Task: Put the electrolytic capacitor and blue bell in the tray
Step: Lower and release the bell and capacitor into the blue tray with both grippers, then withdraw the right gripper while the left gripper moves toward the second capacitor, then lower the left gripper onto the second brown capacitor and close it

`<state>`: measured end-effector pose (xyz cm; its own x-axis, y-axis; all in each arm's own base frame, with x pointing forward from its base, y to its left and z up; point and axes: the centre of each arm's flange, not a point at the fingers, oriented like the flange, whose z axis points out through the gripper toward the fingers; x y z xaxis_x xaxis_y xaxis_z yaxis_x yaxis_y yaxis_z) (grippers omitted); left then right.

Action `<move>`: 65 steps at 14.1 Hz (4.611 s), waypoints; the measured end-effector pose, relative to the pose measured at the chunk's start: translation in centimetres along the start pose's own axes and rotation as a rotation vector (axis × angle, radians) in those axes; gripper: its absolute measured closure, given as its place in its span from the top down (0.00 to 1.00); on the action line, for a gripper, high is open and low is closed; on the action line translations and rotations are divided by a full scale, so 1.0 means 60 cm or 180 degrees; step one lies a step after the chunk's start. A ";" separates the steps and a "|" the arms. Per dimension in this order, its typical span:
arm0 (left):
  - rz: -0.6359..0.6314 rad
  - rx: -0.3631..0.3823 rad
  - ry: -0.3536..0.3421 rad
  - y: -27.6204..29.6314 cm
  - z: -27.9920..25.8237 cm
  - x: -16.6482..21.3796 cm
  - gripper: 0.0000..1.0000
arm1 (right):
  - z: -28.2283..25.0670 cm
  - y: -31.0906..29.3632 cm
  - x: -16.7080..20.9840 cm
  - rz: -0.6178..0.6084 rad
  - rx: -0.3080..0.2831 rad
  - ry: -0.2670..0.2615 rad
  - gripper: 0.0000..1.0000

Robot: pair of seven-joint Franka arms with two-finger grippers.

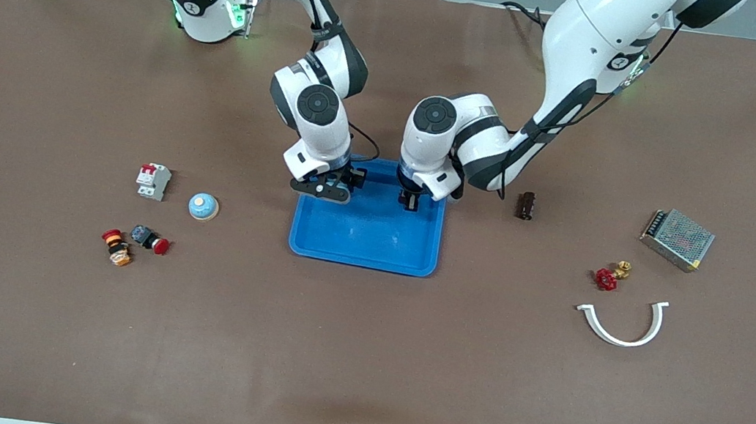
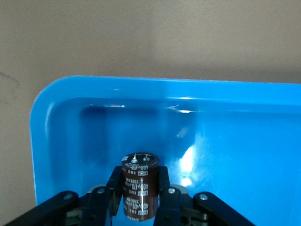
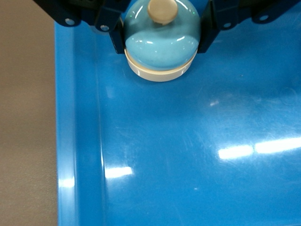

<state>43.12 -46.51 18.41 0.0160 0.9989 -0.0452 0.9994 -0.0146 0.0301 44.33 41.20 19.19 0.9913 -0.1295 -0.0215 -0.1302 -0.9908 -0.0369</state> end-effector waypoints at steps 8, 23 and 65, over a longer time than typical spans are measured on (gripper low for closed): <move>0.0074 -0.0068 0.0007 0.009 -0.006 -0.001 1.00 | -0.043 -0.007 0.011 0.0011 0.0046 0.0026 1.00; 0.0313 -0.0148 0.0096 0.123 -0.166 0.052 1.00 | -0.510 0.360 0.164 -0.0659 -0.0282 0.0175 1.00; 0.4578 0.0277 0.0255 0.256 -0.292 0.367 1.00 | -0.705 0.713 0.322 -0.0492 -0.0160 0.0644 1.00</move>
<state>58.29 -23.96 35.37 0.9929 0.1159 0.0264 0.1173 -0.9913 -0.0595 58.59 -5.37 59.44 0.9832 0.0233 0.1811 0.0190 -0.9995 0.0256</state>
